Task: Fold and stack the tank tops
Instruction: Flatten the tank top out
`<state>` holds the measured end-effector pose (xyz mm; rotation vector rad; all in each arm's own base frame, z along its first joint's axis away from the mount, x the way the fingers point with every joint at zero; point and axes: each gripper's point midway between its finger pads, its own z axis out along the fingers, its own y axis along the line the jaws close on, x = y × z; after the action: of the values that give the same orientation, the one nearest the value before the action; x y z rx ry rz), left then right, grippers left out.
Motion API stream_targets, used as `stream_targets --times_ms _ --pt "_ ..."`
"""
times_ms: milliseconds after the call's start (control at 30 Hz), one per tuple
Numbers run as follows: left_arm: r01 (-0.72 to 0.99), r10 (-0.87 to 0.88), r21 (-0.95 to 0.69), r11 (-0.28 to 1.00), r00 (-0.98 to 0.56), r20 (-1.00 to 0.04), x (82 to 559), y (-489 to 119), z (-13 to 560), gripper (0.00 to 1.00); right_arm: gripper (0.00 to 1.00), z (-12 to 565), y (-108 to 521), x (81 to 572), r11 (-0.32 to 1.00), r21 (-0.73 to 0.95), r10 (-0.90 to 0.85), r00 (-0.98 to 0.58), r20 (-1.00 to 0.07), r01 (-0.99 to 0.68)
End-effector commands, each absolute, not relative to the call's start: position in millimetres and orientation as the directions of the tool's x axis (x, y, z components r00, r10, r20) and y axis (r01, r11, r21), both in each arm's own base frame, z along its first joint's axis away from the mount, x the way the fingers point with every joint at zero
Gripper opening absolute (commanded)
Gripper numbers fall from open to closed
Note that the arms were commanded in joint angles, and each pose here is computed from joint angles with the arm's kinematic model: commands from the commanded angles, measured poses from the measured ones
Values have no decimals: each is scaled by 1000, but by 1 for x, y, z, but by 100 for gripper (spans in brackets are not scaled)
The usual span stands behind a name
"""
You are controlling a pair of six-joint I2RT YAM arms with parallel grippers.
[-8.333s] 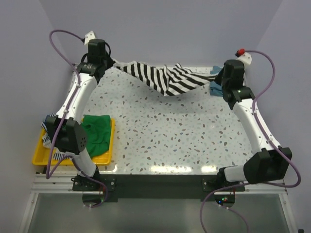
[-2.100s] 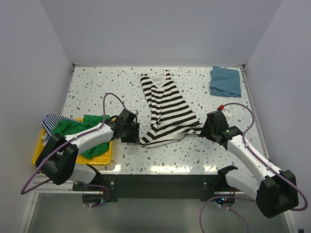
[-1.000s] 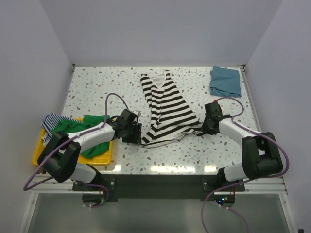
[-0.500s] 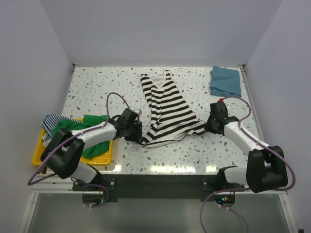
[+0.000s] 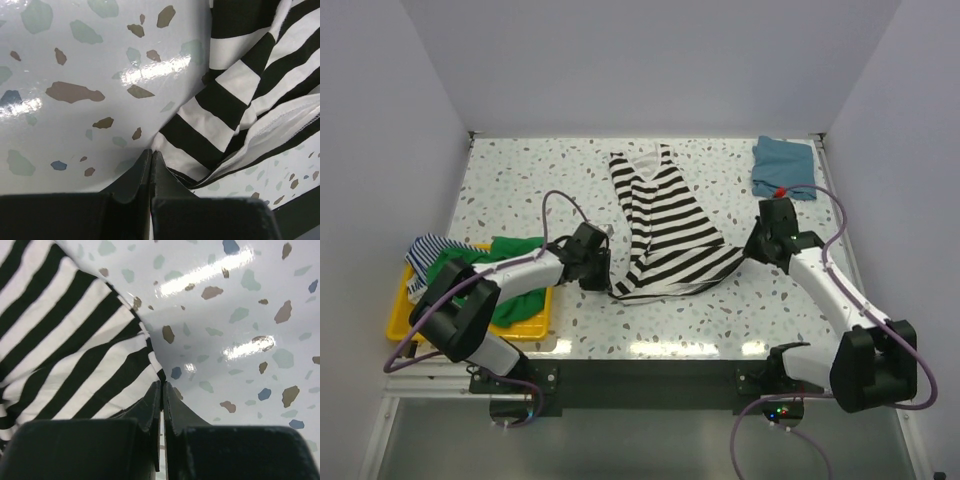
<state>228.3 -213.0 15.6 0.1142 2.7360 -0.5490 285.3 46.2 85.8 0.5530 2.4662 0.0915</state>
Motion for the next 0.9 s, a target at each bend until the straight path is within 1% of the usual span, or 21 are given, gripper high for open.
stream_targets --times_ms 0,133,167,233,267,300,333,367,400,433,467,533,567,600,633,667,733,767,867 --pt "124 -16 -320 939 -916 -400 246 -208 35 0 0 137 50 303 912 251 410 -669 -620 325" --pt "54 -110 -293 955 -850 -515 278 -183 89 0 0 173 50 308 907 283 421 -622 -661 312" --pt "40 -129 -293 955 -834 -536 285 -176 101 0 0 193 50 313 901 310 432 -583 -687 303" --pt "-13 -205 -305 952 -768 -606 304 -154 142 0 0 216 49 316 896 335 444 -546 -710 293" --pt "-26 -225 -309 951 -742 -631 310 -147 157 0 0 243 50 322 891 361 454 -502 -736 276" --pt "-32 -255 -325 945 -694 -674 322 -141 187 0 0 258 49 323 888 374 460 -478 -749 268" --pt "-38 -267 -325 945 -660 -702 324 -135 207 0 0 271 49 325 885 385 465 -460 -756 262" --pt "-39 -280 -330 943 -631 -724 327 -132 224 0 0 307 49 329 879 417 477 -401 -782 232" --pt "-23 -304 -355 934 -574 -761 335 -133 261 0 0 323 50 331 877 430 481 -376 -792 216" --pt "-27 -315 -361 932 -550 -773 334 -130 278 0 0 339 51 333 872 446 490 -349 -799 202" --pt "-25 -338 -381 924 -521 -784 336 -130 296 0 0 373 52 333 865 474 502 -289 -816 164" --pt "29 -390 -440 897 -415 -822 336 -132 352 0 0 407 54 333 858 500 513 -231 -827 113" --pt "45 -410 -460 887 -384 -828 336 -132 368 0 0 440 54 329 852 518 522 -169 -836 70" --pt "71 -437 -483 873 -326 -838 334 -131 399 0 0 455 55 326 851 524 525 -141 -840 46" --pt "77 -451 -493 867 -302 -840 334 -130 413 0 0 467 55 327 852 523 522 -125 -843 30" --pt "104 -476 -513 852 -252 -842 331 -128 442 0 0 497 56 320 848 530 528 -74 -846 -17" --pt "139 -500 -530 837 -201 -842 328 -128 468 0 0 519 61 319 847 528 526 -46 -849 -65" --pt "152 -515 -542 827 -181 -838 327 -128 479 0 0 541 61 311 842 530 532 -7 -847 -102" --pt "207 -561 -569 796 -104 -822 319 -126 519 0 0 568 62 302 840 522 533 41 -845 -149"
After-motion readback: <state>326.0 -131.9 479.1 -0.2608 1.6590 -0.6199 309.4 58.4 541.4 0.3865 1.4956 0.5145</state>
